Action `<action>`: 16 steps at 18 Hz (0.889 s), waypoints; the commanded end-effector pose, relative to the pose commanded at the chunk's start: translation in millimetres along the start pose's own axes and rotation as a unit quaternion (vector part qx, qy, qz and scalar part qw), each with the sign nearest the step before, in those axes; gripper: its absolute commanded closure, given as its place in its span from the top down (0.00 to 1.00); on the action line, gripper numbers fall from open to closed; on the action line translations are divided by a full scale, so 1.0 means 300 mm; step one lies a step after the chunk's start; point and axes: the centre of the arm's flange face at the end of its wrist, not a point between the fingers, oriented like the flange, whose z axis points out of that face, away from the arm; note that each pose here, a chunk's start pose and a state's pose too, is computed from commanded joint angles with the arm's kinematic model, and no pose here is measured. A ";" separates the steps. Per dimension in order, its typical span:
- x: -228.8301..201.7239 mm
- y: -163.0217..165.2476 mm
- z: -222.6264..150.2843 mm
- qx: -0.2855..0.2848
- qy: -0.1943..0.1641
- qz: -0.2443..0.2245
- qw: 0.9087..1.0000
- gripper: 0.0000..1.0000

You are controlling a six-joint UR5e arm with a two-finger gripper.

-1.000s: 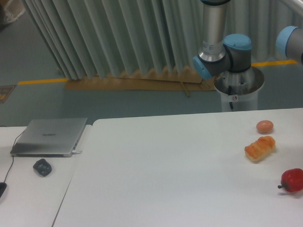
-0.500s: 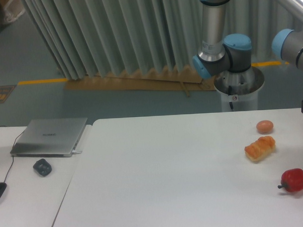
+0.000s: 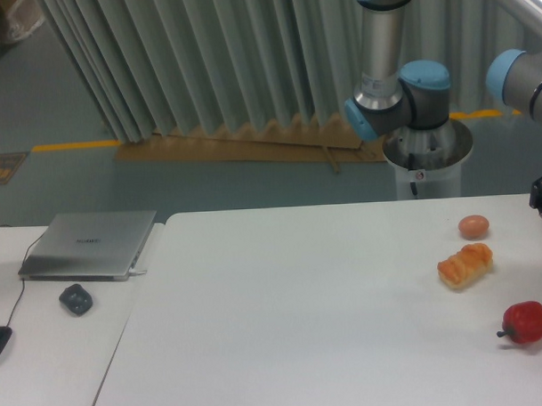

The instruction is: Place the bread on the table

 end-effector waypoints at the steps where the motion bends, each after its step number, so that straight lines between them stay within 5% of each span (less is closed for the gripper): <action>1: 0.002 0.000 0.005 -0.001 0.001 0.000 1.000 1.00; 16: 0.064 -0.058 0.099 -0.010 0.034 0.001 0.999 1.00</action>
